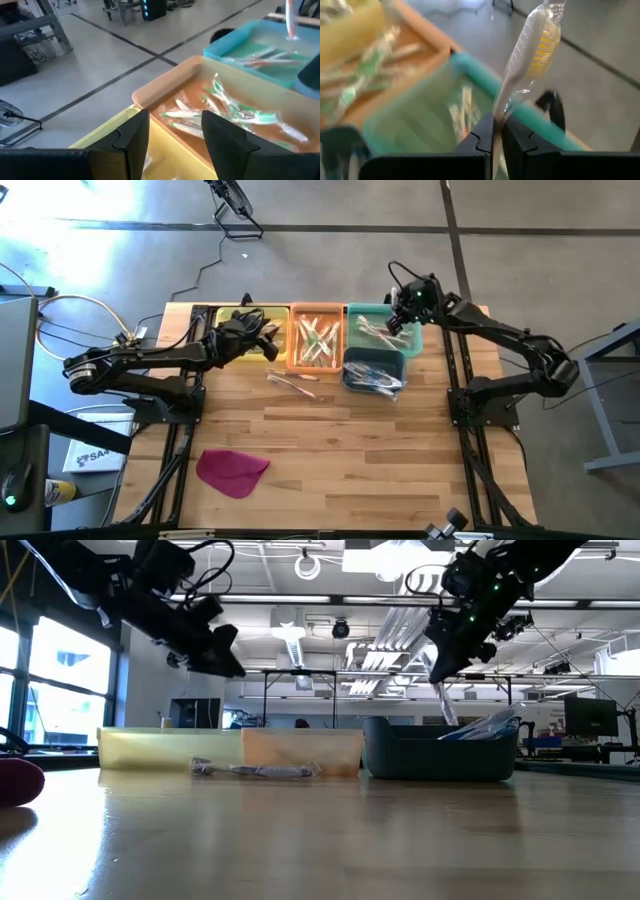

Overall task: Pick & Place Toothbrushes
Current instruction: Put the orange toothbrush into the blue bin, then put the violet toothbrush into the yellow bin

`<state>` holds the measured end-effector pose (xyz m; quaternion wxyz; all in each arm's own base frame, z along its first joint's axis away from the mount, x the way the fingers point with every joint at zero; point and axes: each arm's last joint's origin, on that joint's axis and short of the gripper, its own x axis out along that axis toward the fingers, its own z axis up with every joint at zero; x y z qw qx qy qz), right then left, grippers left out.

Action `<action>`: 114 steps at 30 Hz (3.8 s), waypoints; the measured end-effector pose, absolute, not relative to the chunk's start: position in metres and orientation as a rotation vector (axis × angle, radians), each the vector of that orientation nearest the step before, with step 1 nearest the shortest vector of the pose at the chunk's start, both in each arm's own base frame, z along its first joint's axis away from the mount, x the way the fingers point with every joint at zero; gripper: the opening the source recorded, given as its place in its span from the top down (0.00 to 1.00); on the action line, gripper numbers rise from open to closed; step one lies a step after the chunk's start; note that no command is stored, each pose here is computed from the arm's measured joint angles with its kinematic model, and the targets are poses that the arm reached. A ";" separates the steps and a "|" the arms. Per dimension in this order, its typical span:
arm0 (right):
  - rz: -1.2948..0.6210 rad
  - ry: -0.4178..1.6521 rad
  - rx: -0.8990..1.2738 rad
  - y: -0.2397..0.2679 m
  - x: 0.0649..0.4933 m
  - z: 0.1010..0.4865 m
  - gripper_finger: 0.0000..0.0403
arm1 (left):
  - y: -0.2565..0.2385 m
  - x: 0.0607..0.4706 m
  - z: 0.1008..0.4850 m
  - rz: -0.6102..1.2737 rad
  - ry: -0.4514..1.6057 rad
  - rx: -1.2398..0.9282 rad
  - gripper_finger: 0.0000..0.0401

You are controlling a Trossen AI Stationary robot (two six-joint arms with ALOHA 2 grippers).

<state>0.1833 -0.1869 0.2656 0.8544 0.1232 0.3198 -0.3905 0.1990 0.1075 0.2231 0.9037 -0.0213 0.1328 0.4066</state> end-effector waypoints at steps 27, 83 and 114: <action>-0.801 0.864 0.236 -0.180 0.175 0.254 0.73 | 0.108 0.200 0.226 0.845 0.223 -0.085 0.56; -0.328 0.130 0.286 -0.110 0.261 0.311 0.99 | 0.106 0.201 0.225 0.815 0.093 -0.431 0.56; -0.469 0.020 0.229 -0.151 0.241 0.321 0.99 | 0.103 0.204 0.225 0.679 0.015 -0.773 0.56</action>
